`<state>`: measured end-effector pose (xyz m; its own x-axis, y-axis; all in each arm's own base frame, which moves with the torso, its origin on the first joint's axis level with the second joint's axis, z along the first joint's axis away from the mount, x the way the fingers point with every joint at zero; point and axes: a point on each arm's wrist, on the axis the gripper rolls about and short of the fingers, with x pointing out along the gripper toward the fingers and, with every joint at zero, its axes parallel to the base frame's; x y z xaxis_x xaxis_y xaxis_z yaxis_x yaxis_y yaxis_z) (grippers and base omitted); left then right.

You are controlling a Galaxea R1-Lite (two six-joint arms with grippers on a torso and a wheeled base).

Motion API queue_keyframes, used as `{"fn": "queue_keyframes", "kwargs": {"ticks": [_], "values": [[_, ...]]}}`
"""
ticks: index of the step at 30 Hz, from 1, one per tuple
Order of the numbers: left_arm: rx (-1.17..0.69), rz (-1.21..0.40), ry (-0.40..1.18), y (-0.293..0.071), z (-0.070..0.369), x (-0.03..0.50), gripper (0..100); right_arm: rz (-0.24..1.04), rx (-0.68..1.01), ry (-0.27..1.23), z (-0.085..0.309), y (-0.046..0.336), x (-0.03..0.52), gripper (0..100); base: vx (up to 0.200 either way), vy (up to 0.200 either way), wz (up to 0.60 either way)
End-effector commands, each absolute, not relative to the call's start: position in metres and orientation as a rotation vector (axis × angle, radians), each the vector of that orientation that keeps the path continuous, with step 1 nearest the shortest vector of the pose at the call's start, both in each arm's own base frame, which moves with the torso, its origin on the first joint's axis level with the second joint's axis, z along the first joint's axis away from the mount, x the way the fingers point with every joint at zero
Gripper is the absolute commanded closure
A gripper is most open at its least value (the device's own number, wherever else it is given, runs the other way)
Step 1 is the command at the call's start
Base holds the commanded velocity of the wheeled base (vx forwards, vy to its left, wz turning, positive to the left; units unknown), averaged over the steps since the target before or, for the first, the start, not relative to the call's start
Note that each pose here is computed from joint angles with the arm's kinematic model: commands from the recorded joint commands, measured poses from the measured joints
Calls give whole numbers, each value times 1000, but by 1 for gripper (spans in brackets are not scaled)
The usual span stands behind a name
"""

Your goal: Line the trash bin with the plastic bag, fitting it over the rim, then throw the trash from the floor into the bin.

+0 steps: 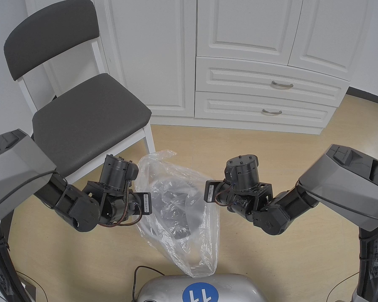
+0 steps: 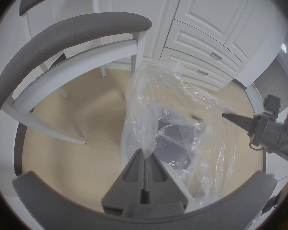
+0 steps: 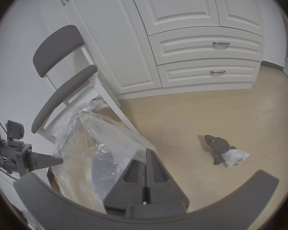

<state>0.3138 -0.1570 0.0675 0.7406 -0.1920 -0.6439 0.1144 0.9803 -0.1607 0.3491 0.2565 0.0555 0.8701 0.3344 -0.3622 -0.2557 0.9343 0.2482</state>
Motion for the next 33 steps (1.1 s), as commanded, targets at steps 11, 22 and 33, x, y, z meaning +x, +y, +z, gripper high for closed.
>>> {"fn": "queue_keyframes", "kwargs": {"ticks": [11,22,33], "values": [[-241,-159,660,-123,43,318,100,273,163,456,31,247,361,100,0,0,0],[-395,-171,670,-124,20,340,100,307,217,479,5,267,362,100,0,0,0],[-441,-149,682,-103,10,354,100,224,250,450,-9,248,397,100,0,0,0]]}}
